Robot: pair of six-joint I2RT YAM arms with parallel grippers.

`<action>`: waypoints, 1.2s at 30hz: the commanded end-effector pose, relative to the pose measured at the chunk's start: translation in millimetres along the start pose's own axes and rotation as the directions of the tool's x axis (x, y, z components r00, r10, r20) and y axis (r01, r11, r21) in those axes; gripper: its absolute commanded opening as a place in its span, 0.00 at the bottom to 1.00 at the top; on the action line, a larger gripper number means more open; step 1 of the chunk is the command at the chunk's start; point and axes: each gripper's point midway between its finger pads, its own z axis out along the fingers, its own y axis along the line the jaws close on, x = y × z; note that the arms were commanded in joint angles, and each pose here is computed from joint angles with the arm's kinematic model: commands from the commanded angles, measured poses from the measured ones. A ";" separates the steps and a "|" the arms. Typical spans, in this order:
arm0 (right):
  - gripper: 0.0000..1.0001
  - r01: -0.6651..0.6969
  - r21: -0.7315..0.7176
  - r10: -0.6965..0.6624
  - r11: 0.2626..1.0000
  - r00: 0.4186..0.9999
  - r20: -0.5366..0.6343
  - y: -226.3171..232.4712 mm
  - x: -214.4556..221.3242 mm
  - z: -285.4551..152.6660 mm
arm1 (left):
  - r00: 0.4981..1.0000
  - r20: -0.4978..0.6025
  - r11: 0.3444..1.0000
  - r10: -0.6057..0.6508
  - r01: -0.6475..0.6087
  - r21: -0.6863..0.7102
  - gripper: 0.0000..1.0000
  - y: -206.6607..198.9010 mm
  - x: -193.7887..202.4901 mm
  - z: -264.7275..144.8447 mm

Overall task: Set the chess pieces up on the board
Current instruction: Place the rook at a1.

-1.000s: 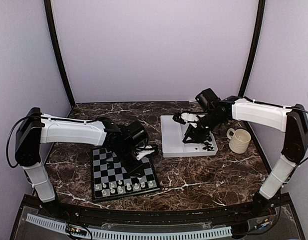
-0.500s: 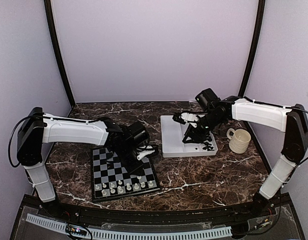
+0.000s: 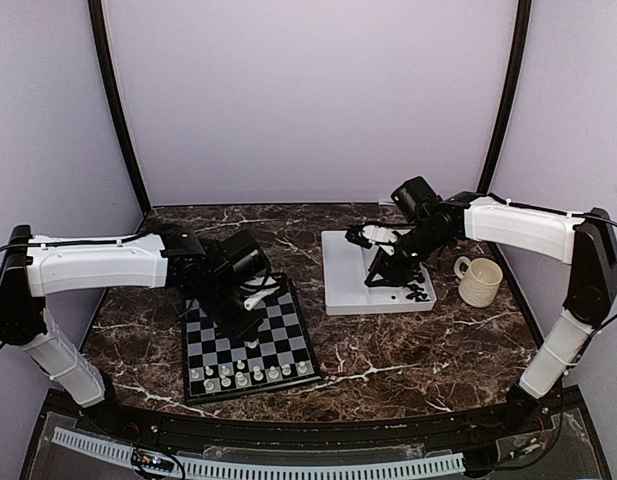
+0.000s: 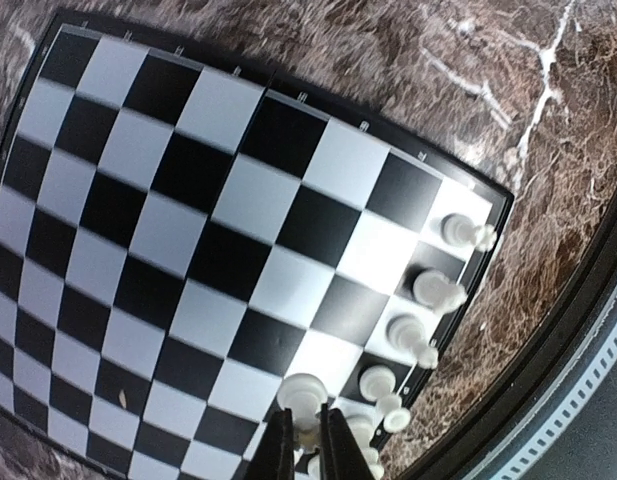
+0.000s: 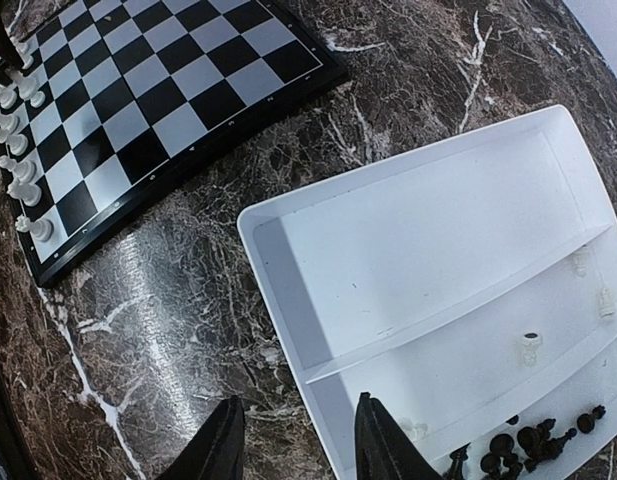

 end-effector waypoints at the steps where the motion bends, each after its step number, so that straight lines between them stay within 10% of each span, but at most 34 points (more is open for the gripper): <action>1: 0.40 0.006 -0.012 -0.006 1.000 1.000 0.029 0.9 -10.8 -2.2 | 0.987 -0.068 0.987 -0.145 0.139 -0.086 0.04 15.0 51.8 -19.2; 17: 0.40 0.007 -0.054 -0.006 0.999 1.000 0.024 7.0 -17.0 3.4 | 0.897 -0.085 0.901 -0.433 0.432 -0.032 0.05 10.2 143.2 -36.0; 36: 0.40 0.021 -0.055 -0.021 0.998 1.000 0.001 10.9 -15.0 9.6 | 0.876 -0.186 0.895 -0.446 0.437 -0.089 0.07 11.8 159.7 -15.6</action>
